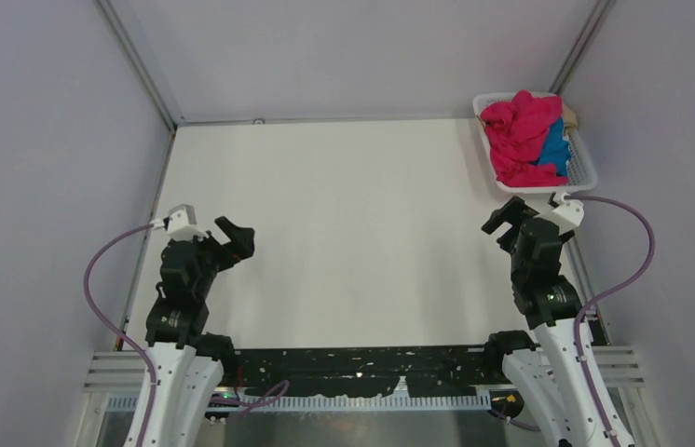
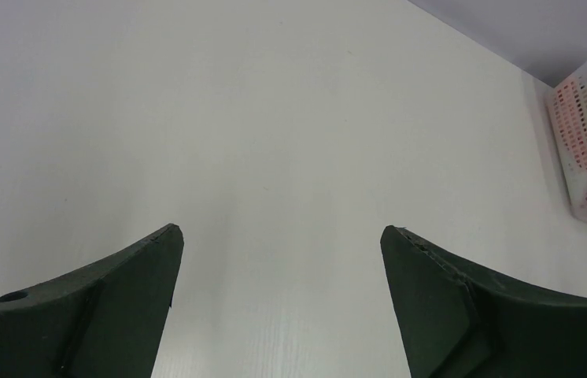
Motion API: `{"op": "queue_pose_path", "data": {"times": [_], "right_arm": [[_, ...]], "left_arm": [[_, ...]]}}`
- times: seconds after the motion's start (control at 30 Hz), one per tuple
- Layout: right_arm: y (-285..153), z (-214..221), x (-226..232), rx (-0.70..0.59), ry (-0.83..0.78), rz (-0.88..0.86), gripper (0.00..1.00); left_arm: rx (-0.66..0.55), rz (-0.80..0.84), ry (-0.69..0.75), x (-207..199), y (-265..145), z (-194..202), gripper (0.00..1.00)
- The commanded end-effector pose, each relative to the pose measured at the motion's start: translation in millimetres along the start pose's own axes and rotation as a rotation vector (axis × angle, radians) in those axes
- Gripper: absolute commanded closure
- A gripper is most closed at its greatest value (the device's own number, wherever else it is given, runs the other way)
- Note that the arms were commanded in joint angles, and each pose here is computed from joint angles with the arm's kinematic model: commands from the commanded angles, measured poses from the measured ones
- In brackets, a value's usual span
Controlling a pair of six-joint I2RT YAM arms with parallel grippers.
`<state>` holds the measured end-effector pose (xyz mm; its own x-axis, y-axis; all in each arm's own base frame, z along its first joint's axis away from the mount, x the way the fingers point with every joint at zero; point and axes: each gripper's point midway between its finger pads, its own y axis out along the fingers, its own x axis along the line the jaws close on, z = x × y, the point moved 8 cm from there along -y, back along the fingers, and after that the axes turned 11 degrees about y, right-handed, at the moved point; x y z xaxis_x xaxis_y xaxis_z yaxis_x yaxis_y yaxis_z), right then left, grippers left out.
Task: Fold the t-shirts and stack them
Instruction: Grab crumpled tshirt from bin with the right arm
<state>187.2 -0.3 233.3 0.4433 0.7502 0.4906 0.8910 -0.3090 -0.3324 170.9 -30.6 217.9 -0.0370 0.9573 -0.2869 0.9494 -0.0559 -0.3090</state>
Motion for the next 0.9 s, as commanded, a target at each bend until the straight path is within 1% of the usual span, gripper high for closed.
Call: {"op": "queue_pose_path", "data": {"times": [0.0,0.03,0.07,0.1,0.13,0.17,0.2,0.23,0.27,0.3,0.33,0.4,0.43,0.47,0.6,0.63,0.67,0.7,0.77,0.83,0.87], "right_arm": [[10,-22,19,-0.099,-0.044,-0.062,0.05],[20,-22,22,-0.093,-0.058,-0.048,0.05],[22,-36,32,-0.128,-0.041,-0.049,0.05],[38,-29,32,-0.067,-0.067,0.008,0.05],[42,-50,46,-0.089,-0.033,0.017,0.05],[63,-44,47,-0.036,-0.058,0.074,0.05],[70,-64,58,-0.063,-0.042,0.096,0.05],[93,-56,58,-0.016,-0.063,0.158,0.05],[101,-72,69,-0.05,-0.025,0.166,0.05],[125,-67,66,-0.024,-0.024,0.216,0.05],[147,-72,67,-0.025,0.009,0.247,0.05],[177,-80,71,-0.045,0.065,0.288,0.05],[186,-78,71,-0.037,0.065,0.303,0.05],[204,-76,72,-0.032,0.064,0.322,0.05],[251,-74,75,-0.001,0.055,0.374,0.05],[258,-80,77,0.01,0.072,0.37,0.03],[271,-68,71,0.051,0.068,0.39,0.01],[276,-66,72,0.086,0.085,0.379,0.03],[287,-48,67,0.137,0.108,0.375,0.09],[292,-35,64,0.16,0.138,0.349,0.18],[293,-37,68,0.142,0.155,0.314,0.34]], "left_arm": [[-0.044,0.03,-0.01,-4,3,-8,0.01],[-0.046,0.033,-0.009,-5,4,-10,0.01],[-0.046,0.039,-0.01,-6,5,-11,0.01],[-0.049,0.043,-0.011,-7,6,-12,0.01],[-0.051,0.043,-0.012,-7,7,-14,0.01],[-0.054,0.043,-0.011,-7,8,-14,0.01],[-0.055,0.041,-0.011,-7,9,-15,0.01],[-0.055,0.037,-0.011,-7,11,-15,0.01],[-0.054,0.032,-0.011,-6,12,-15,0.01],[-0.052,0.028,-0.01,-6,13,-15,0.01],[-0.047,0.026,-0.01,-5,15,-13,0.01],[-0.043,0.025,-0.009,-5,16,-13,0.01],[-0.048,-0.001,-0.009,-3,17,-13,0.01],[-0.047,-0.004,-0.009,-2,18,-13,0.01],[-0.041,-0.007,-0.01,-2,20,-11,0.01],[-0.04,-0.012,-0.01,-1,20,-11,0.01],[-0.044,-0.025,-0.013,0,20,-11,0.01],[-0.044,-0.032,-0.013,1,21,-11,0.01],[-0.046,-0.047,-0.014,2,21,-11,0.01],[-0.047,-0.058,-0.014,3,20,-11,0.01],[-0.046,-0.062,-0.014,4,20,-12,0.01]]}}
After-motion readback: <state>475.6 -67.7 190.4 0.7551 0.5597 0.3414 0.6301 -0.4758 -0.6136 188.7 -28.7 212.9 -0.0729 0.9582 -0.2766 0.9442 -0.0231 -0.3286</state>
